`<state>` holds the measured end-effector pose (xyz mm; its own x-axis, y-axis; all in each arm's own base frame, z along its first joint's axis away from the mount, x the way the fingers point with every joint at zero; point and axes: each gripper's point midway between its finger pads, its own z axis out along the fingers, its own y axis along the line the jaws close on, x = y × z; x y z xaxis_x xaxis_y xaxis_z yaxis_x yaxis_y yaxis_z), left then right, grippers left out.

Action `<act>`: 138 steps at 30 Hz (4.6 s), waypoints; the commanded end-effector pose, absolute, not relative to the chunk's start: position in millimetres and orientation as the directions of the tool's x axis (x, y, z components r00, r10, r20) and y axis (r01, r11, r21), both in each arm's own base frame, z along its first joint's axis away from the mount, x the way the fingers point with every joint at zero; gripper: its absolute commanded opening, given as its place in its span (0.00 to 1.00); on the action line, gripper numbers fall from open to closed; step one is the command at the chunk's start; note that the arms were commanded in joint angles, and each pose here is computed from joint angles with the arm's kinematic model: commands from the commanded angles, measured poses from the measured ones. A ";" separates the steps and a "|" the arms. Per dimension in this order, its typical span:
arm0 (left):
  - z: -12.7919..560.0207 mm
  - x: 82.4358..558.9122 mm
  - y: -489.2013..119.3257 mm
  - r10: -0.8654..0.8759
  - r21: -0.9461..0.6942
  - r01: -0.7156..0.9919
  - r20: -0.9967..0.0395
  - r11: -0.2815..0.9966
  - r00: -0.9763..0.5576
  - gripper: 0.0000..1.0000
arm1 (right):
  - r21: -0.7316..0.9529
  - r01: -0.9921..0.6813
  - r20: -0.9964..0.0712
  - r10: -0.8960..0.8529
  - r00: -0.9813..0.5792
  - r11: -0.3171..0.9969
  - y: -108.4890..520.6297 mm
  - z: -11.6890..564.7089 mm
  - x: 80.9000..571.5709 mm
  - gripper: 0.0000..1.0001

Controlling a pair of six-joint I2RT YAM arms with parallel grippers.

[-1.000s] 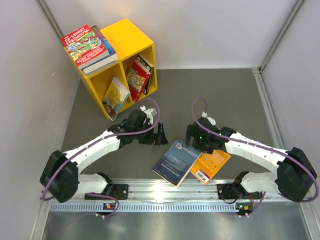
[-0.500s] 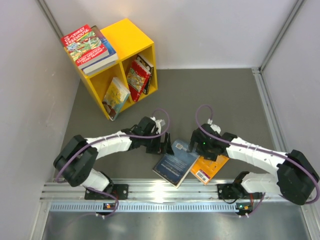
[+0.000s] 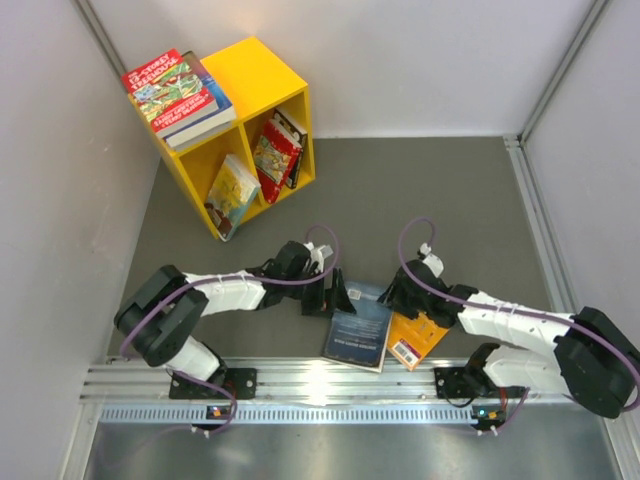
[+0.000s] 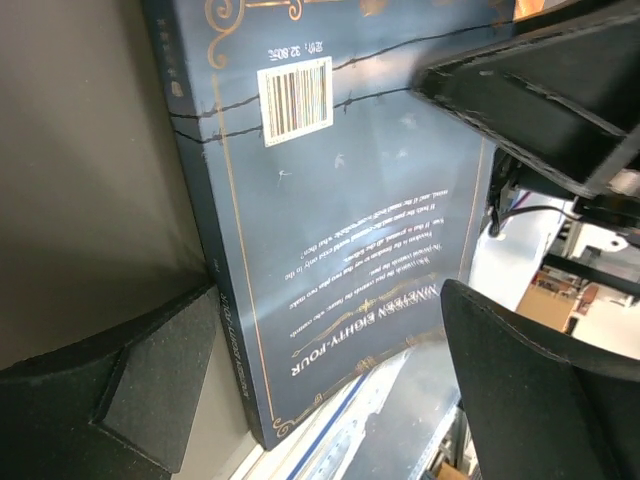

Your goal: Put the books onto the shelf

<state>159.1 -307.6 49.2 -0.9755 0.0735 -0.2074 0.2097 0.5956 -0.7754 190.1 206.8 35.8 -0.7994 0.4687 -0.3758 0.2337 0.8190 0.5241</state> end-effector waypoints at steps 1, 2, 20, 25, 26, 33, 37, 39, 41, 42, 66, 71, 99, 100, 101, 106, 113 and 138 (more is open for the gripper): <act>43.1 152.3 -313.1 0.079 -0.789 0.223 -0.217 0.573 -0.973 0.98 | 0.639 0.176 -0.318 0.466 -0.825 0.748 235.9 48.1 182.8 0.32; 44.1 152.7 -312.2 0.072 -0.788 0.224 -0.224 0.574 -0.972 0.98 | 0.639 0.165 -0.325 0.458 -0.827 0.752 236.1 51.5 182.8 0.25; 169.2 193.6 -248.4 -0.088 -0.597 0.403 -0.626 0.694 -0.775 0.94 | 0.878 -0.264 -0.438 0.450 -0.778 0.399 265.1 253.9 195.6 0.00; 176.2 177.2 -251.2 -0.114 -0.667 0.396 -0.585 0.631 -0.803 0.85 | 0.927 -0.268 -0.370 0.528 -0.765 0.261 254.5 278.3 206.5 0.00; 180.9 172.1 -255.1 -0.116 -0.691 0.408 -0.578 0.597 -0.808 0.84 | 0.933 -0.265 -0.357 0.543 -0.760 0.242 251.7 280.2 211.0 0.00; 203.8 161.5 -278.6 -0.163 -0.802 0.436 -0.534 0.408 -0.829 0.61 | 0.960 -0.249 -0.278 0.550 -0.787 0.128 257.9 283.5 216.1 0.00; 210.7 171.0 -289.3 -0.133 -0.788 0.462 -0.551 0.406 -0.824 0.42 | 0.966 -0.240 -0.251 0.540 -0.803 0.092 262.1 284.2 216.5 0.00; 210.4 177.3 -291.6 -0.112 -0.767 0.477 -0.570 0.429 -0.814 0.05 | 0.966 -0.245 -0.253 0.533 -0.807 0.088 263.8 284.9 217.4 0.00; 208.2 181.6 -292.9 -0.079 -0.757 0.452 -0.547 0.471 -0.833 0.00 | 0.965 -0.249 -0.256 0.532 -0.807 0.088 264.2 287.9 218.8 0.00; 209.3 182.8 -295.1 -0.068 -0.754 0.456 -0.547 0.473 -0.834 0.00 | 0.964 -0.246 -0.261 0.531 -0.807 0.100 264.4 287.0 220.8 0.00; 327.4 286.5 -75.4 0.292 0.299 -0.035 -0.948 0.954 -0.128 0.00 | 0.843 -0.084 -0.398 0.510 -0.762 0.532 208.7 230.6 278.1 1.00; 350.9 288.7 -55.1 0.340 0.348 -0.167 -0.937 0.923 -0.072 0.00 | 0.833 -0.052 -0.385 0.510 -0.769 0.550 205.2 224.4 276.4 0.99; 263.9 372.2 16.4 0.286 0.253 -0.390 -0.958 0.886 0.028 0.00 | 0.778 0.023 -0.331 0.441 -0.834 0.627 204.8 196.4 275.7 1.00; 261.1 374.3 15.8 0.288 0.258 -0.387 -0.957 0.885 0.020 0.00 | 0.778 0.019 -0.335 0.439 -0.834 0.628 204.8 196.9 275.9 1.00; 261.6 376.3 14.3 0.276 0.242 -0.386 -0.960 0.890 0.035 0.00 | 0.777 0.019 -0.336 0.442 -0.832 0.629 204.2 197.7 276.3 1.00; 275.1 393.9 11.5 0.265 0.215 -0.409 -0.962 0.887 0.070 0.00 | 0.776 0.025 -0.333 0.443 -0.832 0.631 204.4 196.5 279.0 1.00; 289.7 418.2 -11.6 0.216 0.173 -0.318 -0.971 0.932 0.105 0.00 | 0.770 0.019 -0.347 0.443 -0.827 0.638 202.7 200.4 280.5 1.00; 419.7 387.5 -37.2 0.469 0.330 -0.397 -0.819 0.856 0.331 0.00 | 0.770 0.069 -0.306 0.463 -0.832 0.634 195.2 175.4 262.4 1.00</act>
<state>413.8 -40.6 289.7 -0.0262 0.5371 -0.8431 -0.2373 0.8160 0.5272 257.1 198.4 159.3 -0.8561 0.4404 -0.2704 0.1010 0.6557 0.7482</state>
